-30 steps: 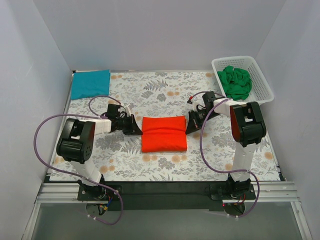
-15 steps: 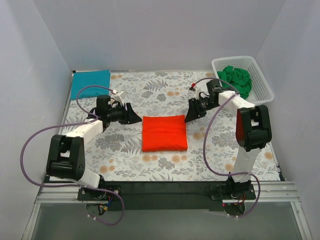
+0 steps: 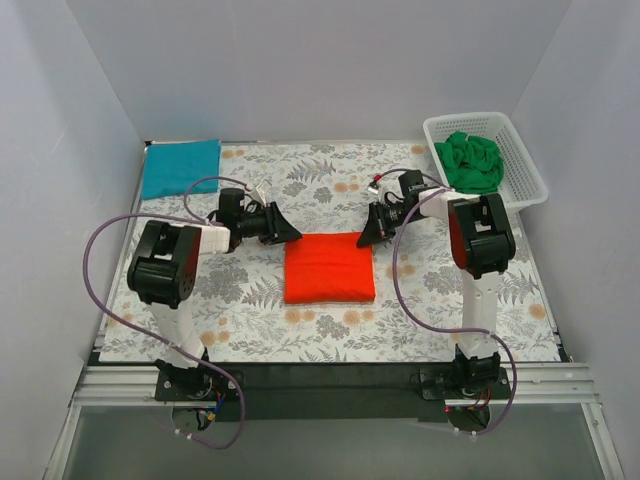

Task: Fold and stack the t-shirts
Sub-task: Fold the tshirt

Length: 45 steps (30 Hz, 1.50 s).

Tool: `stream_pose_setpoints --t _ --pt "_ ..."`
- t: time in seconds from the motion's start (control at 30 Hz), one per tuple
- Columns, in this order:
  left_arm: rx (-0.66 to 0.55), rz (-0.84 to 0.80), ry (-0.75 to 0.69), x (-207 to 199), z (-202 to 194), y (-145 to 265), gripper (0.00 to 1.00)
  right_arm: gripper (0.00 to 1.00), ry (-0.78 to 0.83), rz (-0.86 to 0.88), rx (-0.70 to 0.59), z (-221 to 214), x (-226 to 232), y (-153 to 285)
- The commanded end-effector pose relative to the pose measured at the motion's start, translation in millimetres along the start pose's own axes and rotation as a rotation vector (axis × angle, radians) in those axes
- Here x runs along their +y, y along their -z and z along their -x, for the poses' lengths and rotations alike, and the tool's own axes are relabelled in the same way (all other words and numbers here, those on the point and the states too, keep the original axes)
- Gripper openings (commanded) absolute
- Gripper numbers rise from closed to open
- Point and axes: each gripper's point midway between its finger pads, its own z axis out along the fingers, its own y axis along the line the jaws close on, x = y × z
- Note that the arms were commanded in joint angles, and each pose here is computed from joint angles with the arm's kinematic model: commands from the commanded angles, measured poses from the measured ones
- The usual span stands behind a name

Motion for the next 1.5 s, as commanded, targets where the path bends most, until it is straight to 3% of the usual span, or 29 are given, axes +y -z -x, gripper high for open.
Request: stream_pose_setpoints --t 0.0,0.13,0.27,0.33,0.47,0.57,0.63,0.83,0.97,1.17,1.3,1.47 --pt "-0.029 0.008 0.028 12 15 -13 0.26 0.1 0.021 -0.032 -0.054 23 -16 -2" --pt "-0.026 0.044 0.052 37 19 -24 0.25 0.08 -0.019 -0.069 -0.064 30 -42 -7" --pt "-0.051 0.077 0.023 45 43 -24 0.24 0.1 0.048 -0.088 -0.11 59 -35 2" --pt "-0.074 0.046 -0.019 28 59 -15 0.25 0.13 0.084 -0.081 -0.139 73 -18 12" --pt "-0.083 -0.041 -0.072 -24 66 9 0.29 0.31 0.126 -0.01 -0.173 78 38 31" --pt "-0.047 -0.102 -0.031 -55 40 23 0.3 0.36 0.106 0.067 -0.158 56 77 34" --pt "0.021 -0.124 0.006 -65 0 22 0.3 0.37 0.048 0.117 -0.124 31 90 28" --pt "0.148 -0.154 0.003 -94 -81 13 0.3 0.31 -0.041 0.229 0.053 -39 121 -10" --pt "0.203 -0.104 0.082 -71 -104 -1 0.3 0.28 -0.064 0.22 0.142 -72 114 -44" --pt "0.326 0.059 0.173 4 -147 -19 0.3 0.23 -0.175 0.12 0.191 -108 47 -63" --pt "0.37 0.08 0.203 20 -158 -13 0.3 0.21 -0.231 0.067 0.211 -145 13 -53" --pt "0.36 0.039 0.178 15 -155 10 0.32 0.2 -0.205 0.093 0.171 -144 23 -36"
